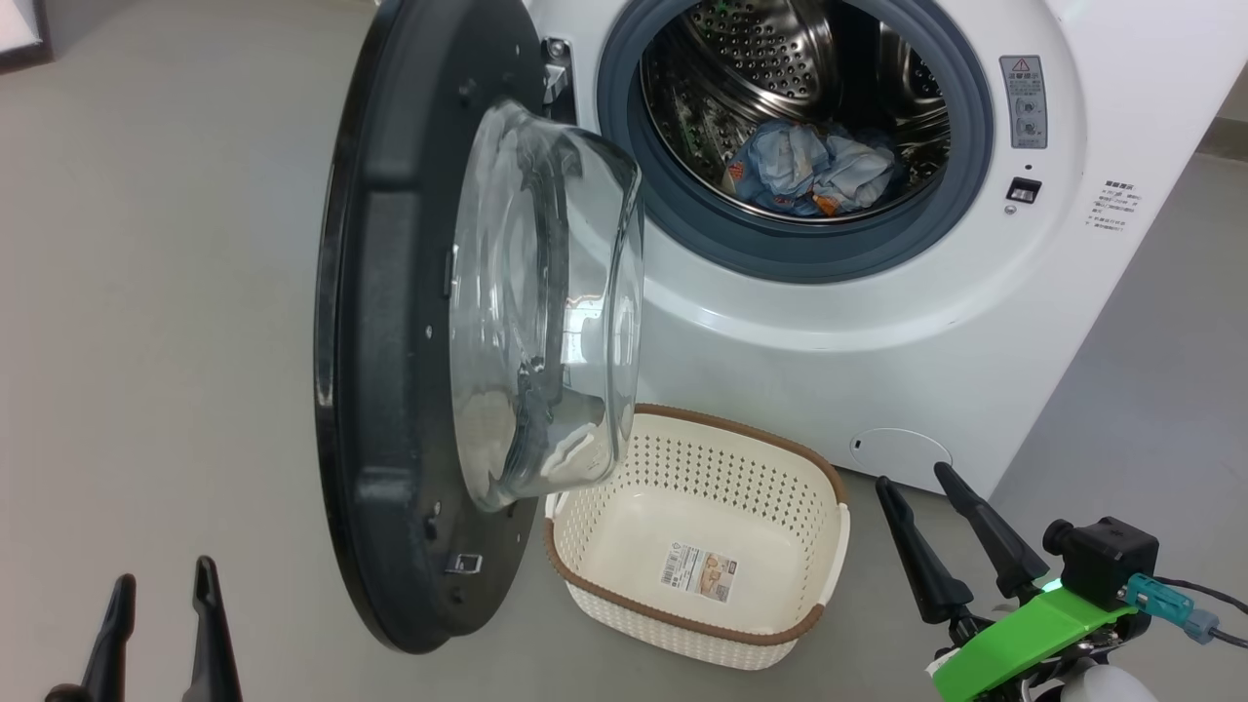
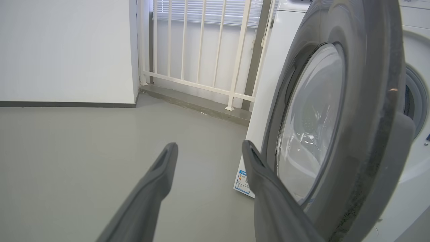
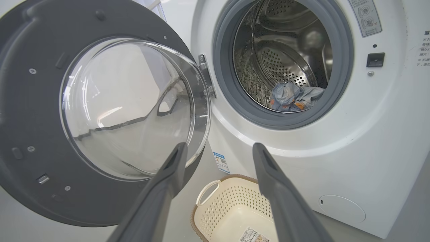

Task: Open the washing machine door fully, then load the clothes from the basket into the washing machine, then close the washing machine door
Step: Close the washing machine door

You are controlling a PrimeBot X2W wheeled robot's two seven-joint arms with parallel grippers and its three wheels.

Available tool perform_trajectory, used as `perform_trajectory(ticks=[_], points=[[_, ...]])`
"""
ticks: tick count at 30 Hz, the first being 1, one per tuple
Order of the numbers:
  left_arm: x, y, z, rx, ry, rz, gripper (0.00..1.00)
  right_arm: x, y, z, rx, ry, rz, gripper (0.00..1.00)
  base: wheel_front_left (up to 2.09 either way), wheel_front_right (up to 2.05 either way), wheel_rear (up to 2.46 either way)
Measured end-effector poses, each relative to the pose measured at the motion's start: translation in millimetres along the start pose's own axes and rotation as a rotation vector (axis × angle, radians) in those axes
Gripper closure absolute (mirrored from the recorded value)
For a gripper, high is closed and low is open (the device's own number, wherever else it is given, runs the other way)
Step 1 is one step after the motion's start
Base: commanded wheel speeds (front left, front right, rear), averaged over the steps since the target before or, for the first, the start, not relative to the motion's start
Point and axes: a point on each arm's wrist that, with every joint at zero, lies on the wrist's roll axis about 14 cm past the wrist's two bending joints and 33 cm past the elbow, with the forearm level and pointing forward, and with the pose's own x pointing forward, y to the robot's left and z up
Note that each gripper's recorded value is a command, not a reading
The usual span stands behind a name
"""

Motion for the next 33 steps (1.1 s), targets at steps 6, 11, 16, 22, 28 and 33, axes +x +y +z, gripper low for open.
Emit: perform_trajectory(ticks=[6, 11, 16, 22, 28, 33], points=[[-0.9, -1.6, -1.7, -0.005, 0.001, 0.005, 0.00, 0.1, 0.7, -0.2, -0.001, 0.001, 0.002, 0.00, 0.00, 0.00, 0.00], [-0.9, -2.2, -2.1, 0.009, 0.002, -0.002, 0.00, 0.1, 0.8, -0.8, 0.000, 0.003, 0.002, 0.00, 0.00, 0.00, 0.00], [-0.9, -2.2, -2.9, 0.014, 0.005, -0.002, 0.00, -0.1, 0.3, -1.3, 0.000, 0.004, 0.001, 0.00, 0.00, 0.00, 0.00], [-0.8, -1.7, -4.8, 0.014, 0.011, -0.003, 0.00, 0.1, -0.2, -2.8, -0.003, 0.008, 0.001, 0.00, 0.00, 0.00, 0.00], [-0.4, -1.5, -6.5, 0.015, 0.017, 0.000, 0.00, 0.2, -1.6, -4.4, 0.000, 0.011, -0.002, 0.00, 0.00, 0.00, 0.00], [0.0, -1.1, -8.5, 0.017, 0.024, 0.003, 0.00, 0.6, -2.7, -6.0, 0.004, 0.014, -0.004, 0.00, 0.00, 0.00, 0.00]])
